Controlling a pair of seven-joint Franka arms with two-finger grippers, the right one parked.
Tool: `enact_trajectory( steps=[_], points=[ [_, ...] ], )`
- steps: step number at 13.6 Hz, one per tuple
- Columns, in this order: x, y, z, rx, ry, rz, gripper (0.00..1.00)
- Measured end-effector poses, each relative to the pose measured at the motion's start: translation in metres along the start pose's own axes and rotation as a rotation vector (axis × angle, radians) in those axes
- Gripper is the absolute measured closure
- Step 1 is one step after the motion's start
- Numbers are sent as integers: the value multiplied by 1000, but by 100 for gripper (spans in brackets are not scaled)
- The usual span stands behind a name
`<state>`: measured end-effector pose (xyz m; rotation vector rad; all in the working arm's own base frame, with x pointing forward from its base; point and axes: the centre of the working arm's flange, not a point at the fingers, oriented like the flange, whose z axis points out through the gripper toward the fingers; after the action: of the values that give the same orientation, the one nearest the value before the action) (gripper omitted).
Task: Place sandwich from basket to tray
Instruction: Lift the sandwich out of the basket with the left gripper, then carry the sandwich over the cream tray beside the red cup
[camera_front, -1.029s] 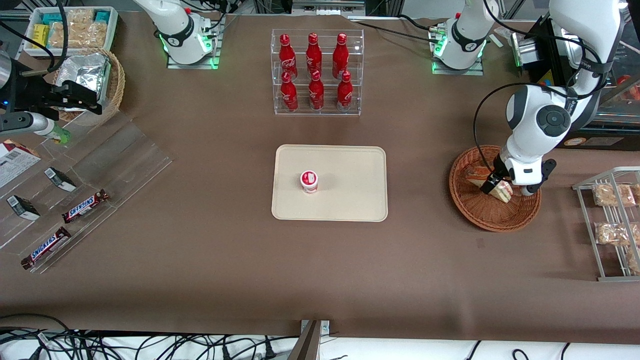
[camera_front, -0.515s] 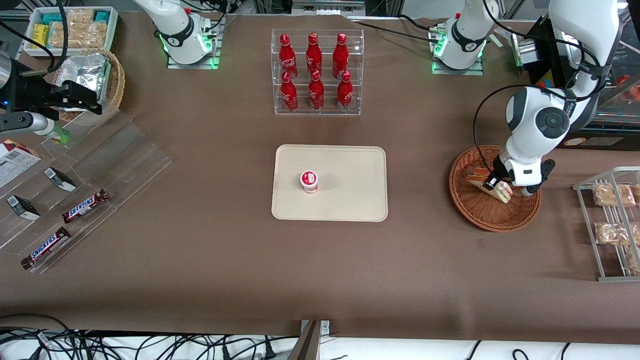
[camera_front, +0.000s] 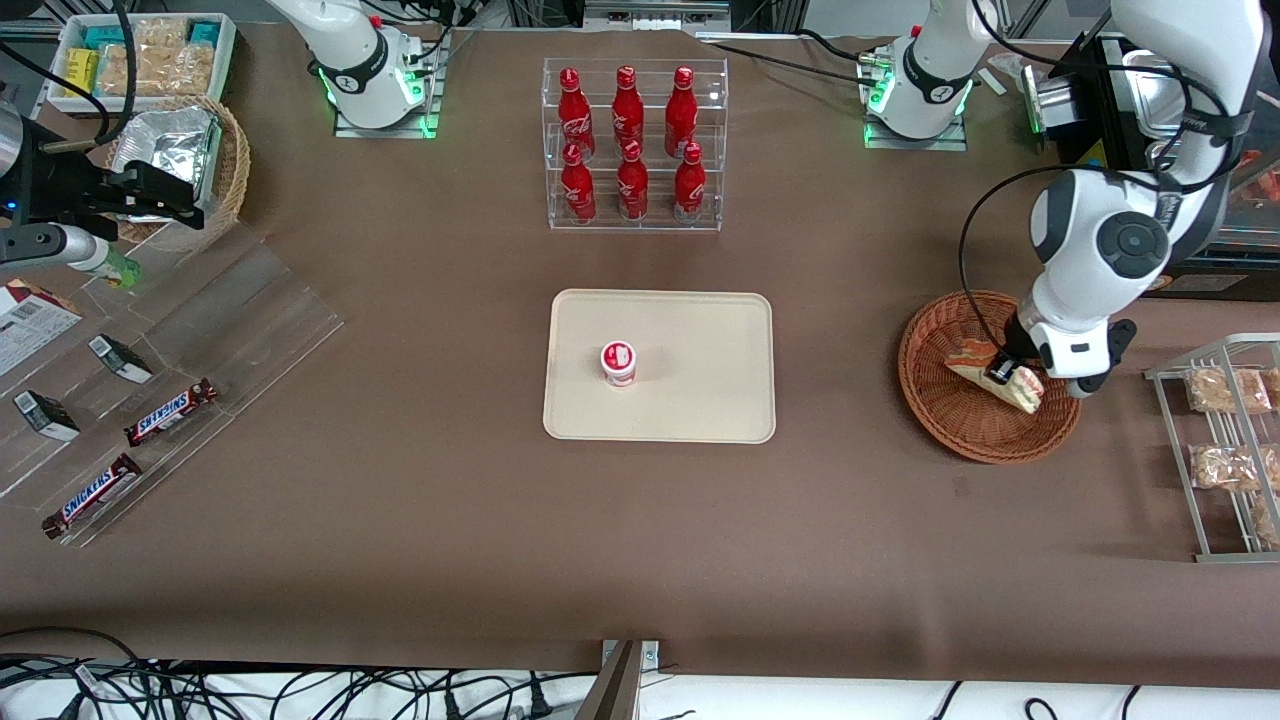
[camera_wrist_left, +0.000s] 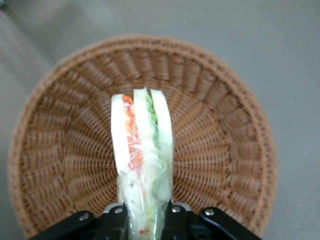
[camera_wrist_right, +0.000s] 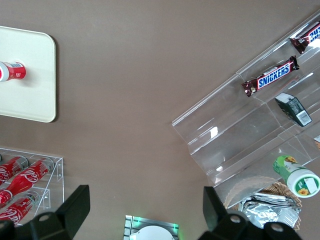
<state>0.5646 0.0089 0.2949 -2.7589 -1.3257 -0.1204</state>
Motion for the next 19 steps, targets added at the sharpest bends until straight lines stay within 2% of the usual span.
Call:
enact_trajectory(
  steps=[2,5,7,9,13,16,19],
  points=[
    [6,25,-50,23,-12,7,81],
    [4,49,-98,24,-61,15,81],
    [-9,69,-127,32,-87,53,81],
    [-34,98,-147,21,-102,114,81],
    [-99,150,-150,-15,-142,249,81],
    [-133,167,-144,-19,-170,312,81],
    [-158,177,-141,-18,-179,355,81]
  ],
)
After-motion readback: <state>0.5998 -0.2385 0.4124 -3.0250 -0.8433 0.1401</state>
